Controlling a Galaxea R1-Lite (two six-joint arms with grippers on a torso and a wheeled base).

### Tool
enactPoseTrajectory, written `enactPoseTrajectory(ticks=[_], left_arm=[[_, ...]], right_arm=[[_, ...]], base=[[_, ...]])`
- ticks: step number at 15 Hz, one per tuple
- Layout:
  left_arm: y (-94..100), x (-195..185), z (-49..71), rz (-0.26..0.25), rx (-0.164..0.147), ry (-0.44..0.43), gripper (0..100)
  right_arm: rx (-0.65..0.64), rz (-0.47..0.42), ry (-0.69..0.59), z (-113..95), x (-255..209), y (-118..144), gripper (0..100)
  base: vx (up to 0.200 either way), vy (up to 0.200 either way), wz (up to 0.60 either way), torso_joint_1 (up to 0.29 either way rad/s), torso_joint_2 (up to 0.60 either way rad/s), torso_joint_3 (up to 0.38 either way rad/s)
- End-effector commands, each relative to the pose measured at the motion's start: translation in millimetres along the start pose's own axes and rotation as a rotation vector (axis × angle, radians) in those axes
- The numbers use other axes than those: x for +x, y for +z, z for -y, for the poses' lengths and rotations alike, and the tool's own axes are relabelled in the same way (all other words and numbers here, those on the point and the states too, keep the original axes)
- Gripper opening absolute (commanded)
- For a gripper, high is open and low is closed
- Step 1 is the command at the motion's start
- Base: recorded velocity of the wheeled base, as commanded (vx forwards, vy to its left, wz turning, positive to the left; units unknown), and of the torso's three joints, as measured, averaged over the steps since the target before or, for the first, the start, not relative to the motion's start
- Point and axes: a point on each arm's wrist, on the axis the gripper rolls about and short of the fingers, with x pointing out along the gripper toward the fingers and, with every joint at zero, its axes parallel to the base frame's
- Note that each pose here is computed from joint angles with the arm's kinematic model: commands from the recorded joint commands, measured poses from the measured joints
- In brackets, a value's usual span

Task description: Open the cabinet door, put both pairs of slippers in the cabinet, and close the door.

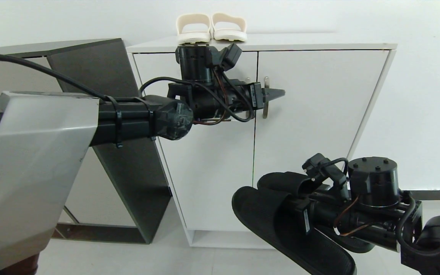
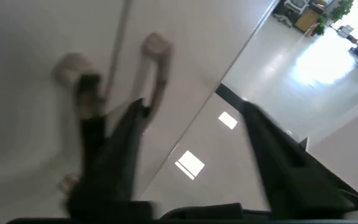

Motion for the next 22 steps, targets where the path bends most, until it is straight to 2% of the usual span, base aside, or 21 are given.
enactPoseTrajectory(ticks=[1,3,7,9,15,17,18,20,21,22], left_arm=[[0.5,-1,6.3,-0.007,-0.002,-0.015,0],[-1.8,-3,13.0,-0.022,-0.009,-0.023,0],[-8.0,-21,38.9,-0.067,-0.024,-0.055,0],[-12.5,-27,49.0,-0.064,-0.020,-0.075,0],[-32.8,-68,65.8,-0.052,-0.014,-0.091,0],[-33.8,-77,65.3,-0.021,-0.004,-0.084,0],[-28.5,-81,58.6,0.007,-0.001,-0.067,0],[-22.2,-84,47.6,0.025,0.001,-0.043,0],[-20.2,-81,42.0,0.032,-0.008,-0.035,0],[-16.9,-75,32.8,0.047,-0.006,-0.022,0]], right_arm=[[0.000,0.000,0.002,0,-1,0,0],[0.000,-0.004,0.026,-1,-2,-1,0],[-0.005,-0.011,0.100,-3,-13,-4,0],[-0.018,-0.024,0.101,-3,-13,-7,0],[-0.014,-0.060,0.114,-3,-13,-13,0],[-0.012,-0.066,0.114,-3,-12,-14,0],[-0.011,-0.069,0.114,-3,-11,-15,0],[-0.011,-0.073,0.114,-3,-10,-15,0],[-0.011,-0.073,0.114,-3,-10,-15,0],[-0.011,-0.073,0.114,-3,-10,-15,0]], base=[[0.000,0.000,0.00,0.000,0.00,0.000],[0.000,0.000,0.00,0.000,0.00,0.000],[0.000,0.000,0.00,0.000,0.00,0.000],[0.000,0.000,0.00,0.000,0.00,0.000],[0.000,0.000,0.00,0.000,0.00,0.000],[0.000,0.000,0.00,0.000,0.00,0.000],[0.000,0.000,0.00,0.000,0.00,0.000],[0.000,0.000,0.00,0.000,0.00,0.000],[0.000,0.000,0.00,0.000,0.00,0.000],[0.000,0.000,0.00,0.000,0.00,0.000]])
